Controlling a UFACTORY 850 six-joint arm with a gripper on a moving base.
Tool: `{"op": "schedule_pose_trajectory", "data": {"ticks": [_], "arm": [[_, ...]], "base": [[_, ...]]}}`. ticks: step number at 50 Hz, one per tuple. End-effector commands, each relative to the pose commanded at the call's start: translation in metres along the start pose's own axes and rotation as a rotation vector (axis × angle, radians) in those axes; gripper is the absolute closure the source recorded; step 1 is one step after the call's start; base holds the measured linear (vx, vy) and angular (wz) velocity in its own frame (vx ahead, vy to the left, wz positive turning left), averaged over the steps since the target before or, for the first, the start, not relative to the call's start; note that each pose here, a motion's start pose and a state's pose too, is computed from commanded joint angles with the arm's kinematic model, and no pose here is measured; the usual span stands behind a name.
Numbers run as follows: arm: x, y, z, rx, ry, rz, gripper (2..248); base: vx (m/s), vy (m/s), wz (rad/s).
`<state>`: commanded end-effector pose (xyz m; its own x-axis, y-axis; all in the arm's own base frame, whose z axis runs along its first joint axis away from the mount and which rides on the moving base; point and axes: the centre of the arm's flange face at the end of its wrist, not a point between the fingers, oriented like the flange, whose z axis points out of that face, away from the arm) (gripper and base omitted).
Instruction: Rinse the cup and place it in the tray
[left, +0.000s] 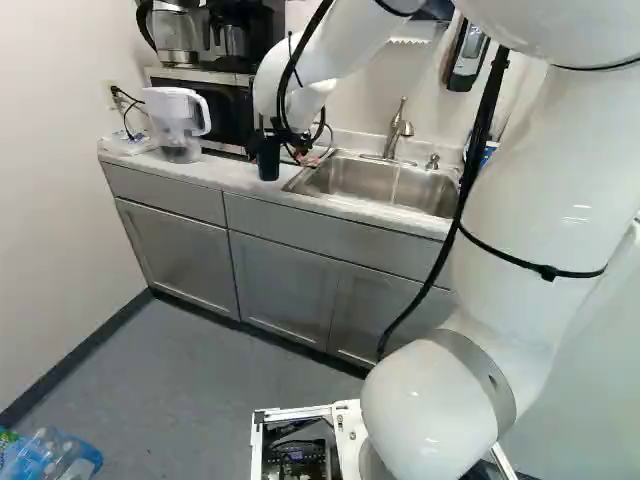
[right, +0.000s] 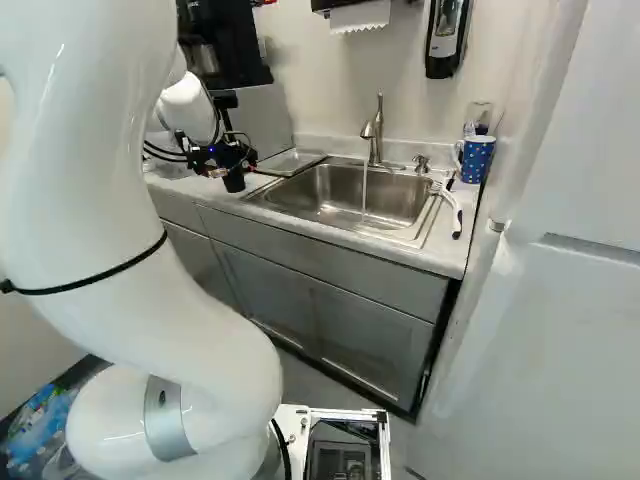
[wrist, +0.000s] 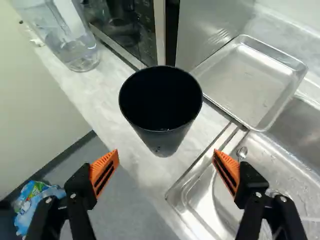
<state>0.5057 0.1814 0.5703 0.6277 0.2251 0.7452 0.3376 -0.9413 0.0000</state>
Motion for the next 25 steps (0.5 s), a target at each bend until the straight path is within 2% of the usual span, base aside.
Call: {"op": "schedule_pose_trajectory", "data": {"ticks": [25], "arm": [[-0.01,-0.004,0.014,0.006,0.117,-0.005,3]], "base": [[0.0,0.0,0.0]]}}
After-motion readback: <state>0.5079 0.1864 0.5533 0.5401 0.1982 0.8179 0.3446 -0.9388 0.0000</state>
